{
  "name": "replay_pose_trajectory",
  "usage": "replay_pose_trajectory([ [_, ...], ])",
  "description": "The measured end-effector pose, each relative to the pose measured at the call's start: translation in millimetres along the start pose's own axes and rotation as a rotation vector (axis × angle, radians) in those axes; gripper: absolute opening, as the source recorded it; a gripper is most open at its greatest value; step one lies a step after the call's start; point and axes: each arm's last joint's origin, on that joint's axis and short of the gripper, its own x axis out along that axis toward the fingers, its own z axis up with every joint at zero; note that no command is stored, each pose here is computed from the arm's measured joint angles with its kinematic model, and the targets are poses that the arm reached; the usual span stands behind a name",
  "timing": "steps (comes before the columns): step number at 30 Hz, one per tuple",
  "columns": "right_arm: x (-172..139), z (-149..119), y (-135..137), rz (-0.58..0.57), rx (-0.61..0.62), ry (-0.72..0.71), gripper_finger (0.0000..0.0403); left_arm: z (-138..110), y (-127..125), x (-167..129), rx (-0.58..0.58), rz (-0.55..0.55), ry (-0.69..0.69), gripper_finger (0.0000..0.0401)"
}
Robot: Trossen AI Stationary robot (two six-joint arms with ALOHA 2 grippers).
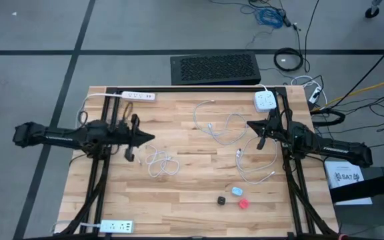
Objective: Insert USB
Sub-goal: Insert the white charger adapter into the white outlet extension
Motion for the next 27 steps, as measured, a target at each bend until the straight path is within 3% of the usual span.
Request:
replay_pose_trajectory([
  [5,0,0,0,0.000,0.000,0.000,0.0000,16,7,29,0.099,0.145,0.231,0.0002],
  [14,0,0,0,-0.001,0.000,0.000,0.0000,29,36,64,0.128,0.379,0.771,0.0002],
  [23,0,0,0,0.000,0.000,0.000,0.0000,0,81,71,0.270,0.564,1.091,0.0002],
  [27,0,0,0,-0.001,0.000,0.000,0.0000,-13,102,66,0.298,0.721,1.218,0.0002],
])
